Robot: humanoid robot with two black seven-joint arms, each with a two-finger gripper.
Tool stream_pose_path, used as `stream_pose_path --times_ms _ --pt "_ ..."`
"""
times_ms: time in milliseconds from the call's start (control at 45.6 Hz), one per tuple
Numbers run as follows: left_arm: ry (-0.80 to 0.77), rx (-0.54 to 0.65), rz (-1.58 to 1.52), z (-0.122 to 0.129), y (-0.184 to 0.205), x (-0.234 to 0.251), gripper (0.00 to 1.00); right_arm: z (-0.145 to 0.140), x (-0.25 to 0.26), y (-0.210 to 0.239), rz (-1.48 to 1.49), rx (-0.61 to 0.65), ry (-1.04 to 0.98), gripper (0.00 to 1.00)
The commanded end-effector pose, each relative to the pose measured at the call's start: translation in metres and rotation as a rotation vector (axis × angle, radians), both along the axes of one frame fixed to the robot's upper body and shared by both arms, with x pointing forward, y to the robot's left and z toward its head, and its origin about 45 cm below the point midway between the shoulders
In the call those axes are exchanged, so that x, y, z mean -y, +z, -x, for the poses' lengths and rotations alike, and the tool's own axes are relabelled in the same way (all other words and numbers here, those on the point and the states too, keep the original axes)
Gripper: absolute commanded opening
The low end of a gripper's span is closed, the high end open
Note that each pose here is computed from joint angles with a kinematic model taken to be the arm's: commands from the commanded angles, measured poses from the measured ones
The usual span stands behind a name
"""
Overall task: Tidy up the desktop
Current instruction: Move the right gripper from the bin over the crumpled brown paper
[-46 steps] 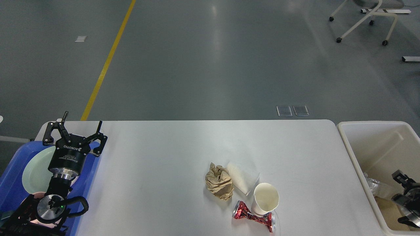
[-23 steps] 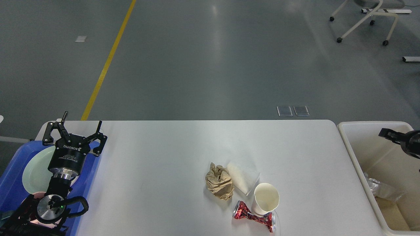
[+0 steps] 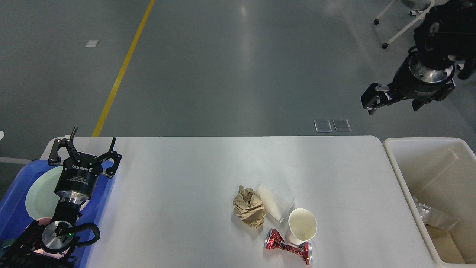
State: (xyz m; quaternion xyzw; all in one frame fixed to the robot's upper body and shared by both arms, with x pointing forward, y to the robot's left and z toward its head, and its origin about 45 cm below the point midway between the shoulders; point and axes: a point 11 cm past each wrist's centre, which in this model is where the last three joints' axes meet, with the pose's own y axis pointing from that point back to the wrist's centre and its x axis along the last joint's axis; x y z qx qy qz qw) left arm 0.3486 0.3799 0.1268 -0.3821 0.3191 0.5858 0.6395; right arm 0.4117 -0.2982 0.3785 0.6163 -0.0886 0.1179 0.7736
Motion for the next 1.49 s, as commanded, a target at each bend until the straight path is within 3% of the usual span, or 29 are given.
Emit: stream_pose_path --times_ms 0,197,285,504,942,1096,1315,1468 --pt "0.000 0.000 0.000 0.000 0.000 0.000 0.96 0.035 -0.042 0.024 -0.063 -0.074 0.060 1.00" --pt "0.001 0.000 0.001 0.000 0.000 0.001 0.96 0.093 -0.077 0.028 -0.180 -0.186 0.055 1.00" --pt "0.000 0.000 0.002 0.000 0.000 0.001 0.96 0.105 -0.081 0.018 -0.185 -0.214 0.046 1.00" --pt "0.001 0.001 0.000 0.000 0.000 0.000 0.96 0.097 -0.056 0.014 -0.170 -0.141 -0.054 1.00" --pt "0.001 0.001 0.000 0.000 0.000 0.000 0.96 0.084 -0.069 0.022 -0.209 -0.063 -0.052 1.00" --pt "0.000 0.000 0.000 0.000 0.000 0.000 0.96 0.066 -0.125 0.020 -0.282 -0.044 0.095 1.00" --pt "0.001 0.001 0.000 0.000 0.000 0.000 0.96 0.053 -0.210 -0.049 -0.293 -0.140 0.264 1.00" --pt "0.000 0.000 0.000 0.000 0.000 0.000 0.96 0.047 -0.232 -0.099 -0.296 -0.173 0.308 1.00"
